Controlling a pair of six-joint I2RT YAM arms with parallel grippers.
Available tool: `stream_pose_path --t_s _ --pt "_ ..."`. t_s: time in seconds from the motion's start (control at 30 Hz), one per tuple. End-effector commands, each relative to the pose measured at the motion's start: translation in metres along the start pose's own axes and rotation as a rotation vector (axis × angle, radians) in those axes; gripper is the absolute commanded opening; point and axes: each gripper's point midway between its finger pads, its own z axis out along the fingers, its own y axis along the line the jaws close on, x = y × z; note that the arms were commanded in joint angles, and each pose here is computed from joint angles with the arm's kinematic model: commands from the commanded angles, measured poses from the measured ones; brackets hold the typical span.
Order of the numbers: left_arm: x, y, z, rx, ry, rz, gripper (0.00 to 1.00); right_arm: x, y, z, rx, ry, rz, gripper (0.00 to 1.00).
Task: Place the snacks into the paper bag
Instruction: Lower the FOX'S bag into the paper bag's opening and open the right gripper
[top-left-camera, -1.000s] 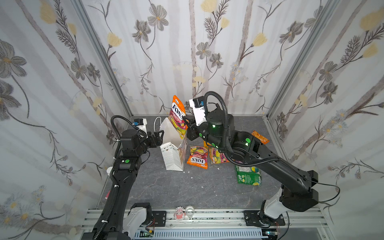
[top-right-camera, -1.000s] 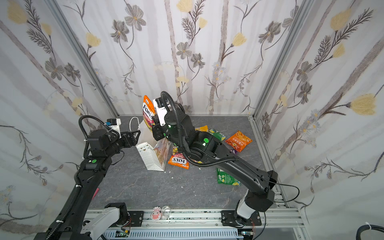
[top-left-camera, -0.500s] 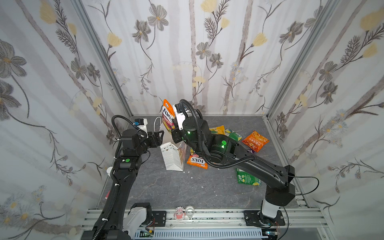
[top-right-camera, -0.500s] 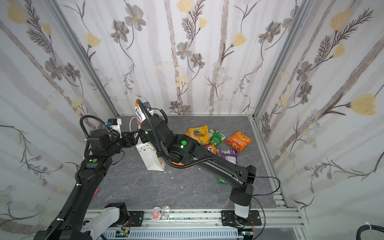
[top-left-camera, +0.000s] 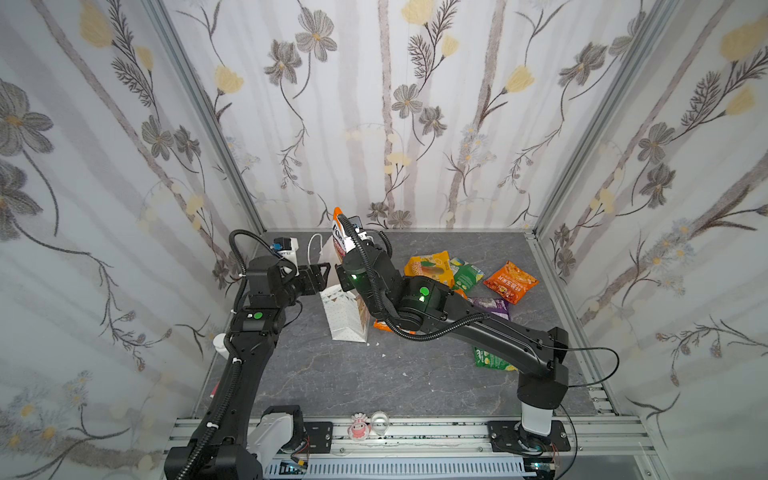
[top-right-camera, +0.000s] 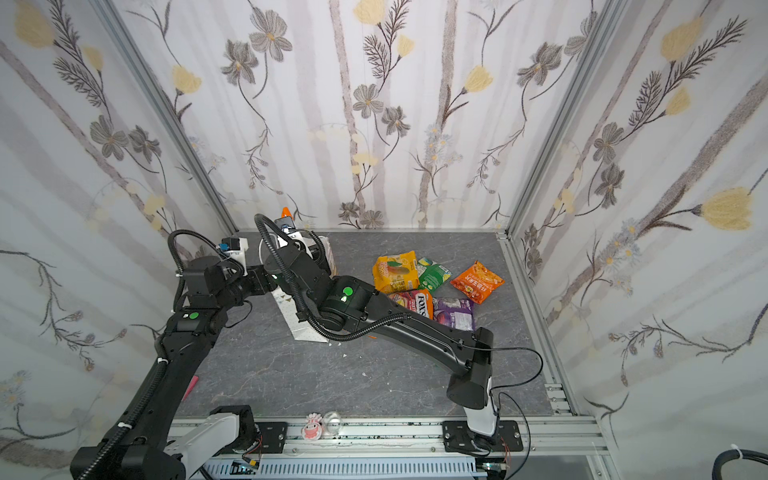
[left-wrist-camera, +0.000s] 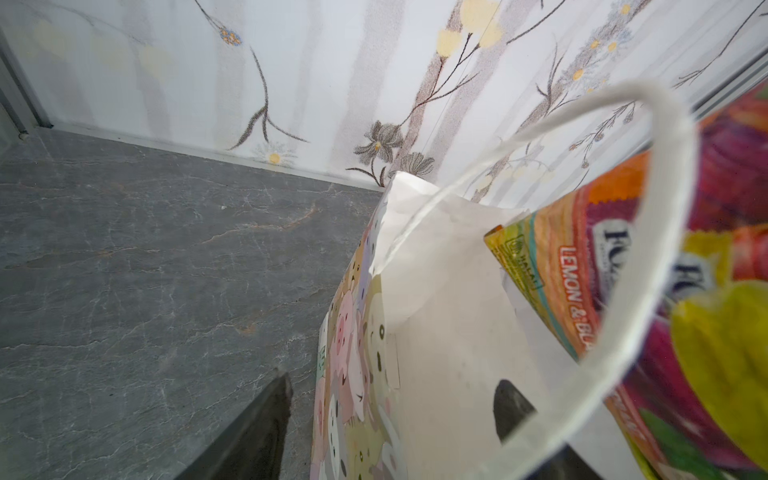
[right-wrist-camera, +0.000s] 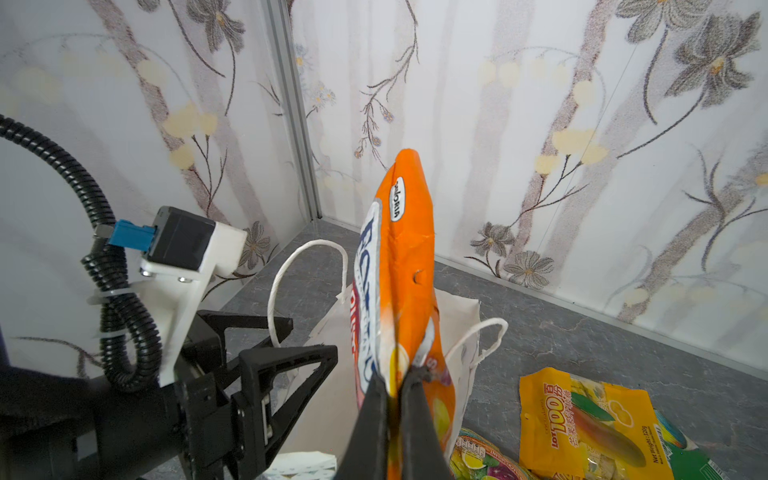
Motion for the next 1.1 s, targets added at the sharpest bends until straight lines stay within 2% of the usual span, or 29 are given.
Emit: stream_pose_path --t_s 0.0,0.5,0.8,1.07 --pt "0.001 -0.005 0.003 0.037 0.013 -0.021 0.77 -0.007 -0.007 0.000 0.052 -0.030 0.032 0.00" --pt "0.010 0.008 0.011 -0.020 0.065 -0.030 0.76 0.023 -0.011 0.009 0.115 0.046 -0.021 0.00" --pt "0.009 0.007 0.009 -0.022 0.059 -0.024 0.76 0.042 0.006 0.025 0.016 0.105 0.002 0.00" --pt "0.008 0.008 0.008 -0.028 0.057 -0.019 0.76 0.059 0.004 0.043 -0.009 0.157 0.023 0.00"
